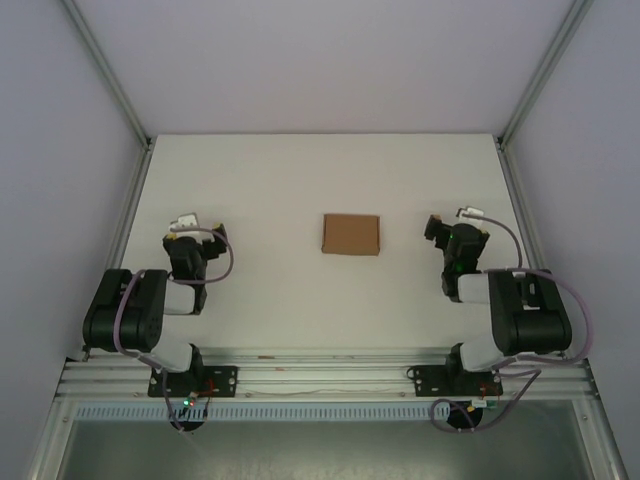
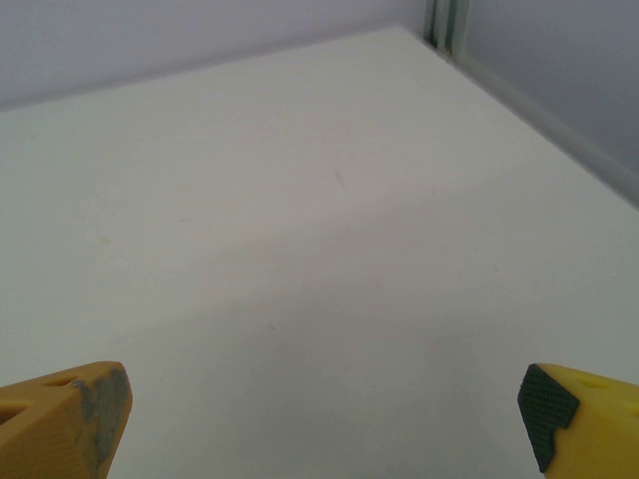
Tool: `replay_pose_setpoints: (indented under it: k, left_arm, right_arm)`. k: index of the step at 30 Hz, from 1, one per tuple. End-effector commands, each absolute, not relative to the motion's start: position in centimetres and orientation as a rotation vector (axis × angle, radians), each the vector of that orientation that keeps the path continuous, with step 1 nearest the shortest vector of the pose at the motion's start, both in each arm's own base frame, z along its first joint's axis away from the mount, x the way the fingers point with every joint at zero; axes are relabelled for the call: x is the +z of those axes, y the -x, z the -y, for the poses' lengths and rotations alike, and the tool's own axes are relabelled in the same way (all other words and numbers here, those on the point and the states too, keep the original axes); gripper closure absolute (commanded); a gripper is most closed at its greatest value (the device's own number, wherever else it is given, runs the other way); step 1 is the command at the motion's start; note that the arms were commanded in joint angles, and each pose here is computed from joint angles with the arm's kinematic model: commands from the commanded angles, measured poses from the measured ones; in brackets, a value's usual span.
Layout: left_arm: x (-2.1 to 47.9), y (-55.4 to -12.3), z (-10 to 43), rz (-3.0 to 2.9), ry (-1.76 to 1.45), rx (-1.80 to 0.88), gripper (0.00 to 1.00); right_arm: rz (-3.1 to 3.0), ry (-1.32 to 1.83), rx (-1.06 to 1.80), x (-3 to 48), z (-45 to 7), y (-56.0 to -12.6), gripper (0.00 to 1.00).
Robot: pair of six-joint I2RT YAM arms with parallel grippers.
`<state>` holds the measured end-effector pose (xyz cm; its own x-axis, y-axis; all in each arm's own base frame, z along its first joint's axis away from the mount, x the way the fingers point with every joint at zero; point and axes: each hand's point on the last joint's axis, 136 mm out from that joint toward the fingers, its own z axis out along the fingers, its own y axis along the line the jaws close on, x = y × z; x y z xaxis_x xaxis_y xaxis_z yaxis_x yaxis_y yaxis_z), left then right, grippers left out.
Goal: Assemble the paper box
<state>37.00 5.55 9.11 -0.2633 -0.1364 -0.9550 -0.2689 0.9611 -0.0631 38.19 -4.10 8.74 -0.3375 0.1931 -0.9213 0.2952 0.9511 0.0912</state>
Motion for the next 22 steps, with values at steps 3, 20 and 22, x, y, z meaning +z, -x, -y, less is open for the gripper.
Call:
replay_pose_setpoints:
  k: [3, 20, 22]
  left_arm:
    - [10.65, -38.41, -4.54, -1.816, 0.233, 0.085, 0.0]
    - [10.45, -38.51, -4.36, -1.839, 0.226, 0.092, 0.0]
    - [10.47, -38.52, -4.33, -1.838, 0.225, 0.091, 0.0]
  right_arm:
    - [-1.9, -0.398, -0.023, 9.68, 4.31, -39.02, 0.0]
    - [-1.894, -0.39, -0.022, 9.7, 4.24, -39.02, 0.0]
    - [-1.892, -0.391, -0.021, 9.76, 4.24, -39.0, 0.0]
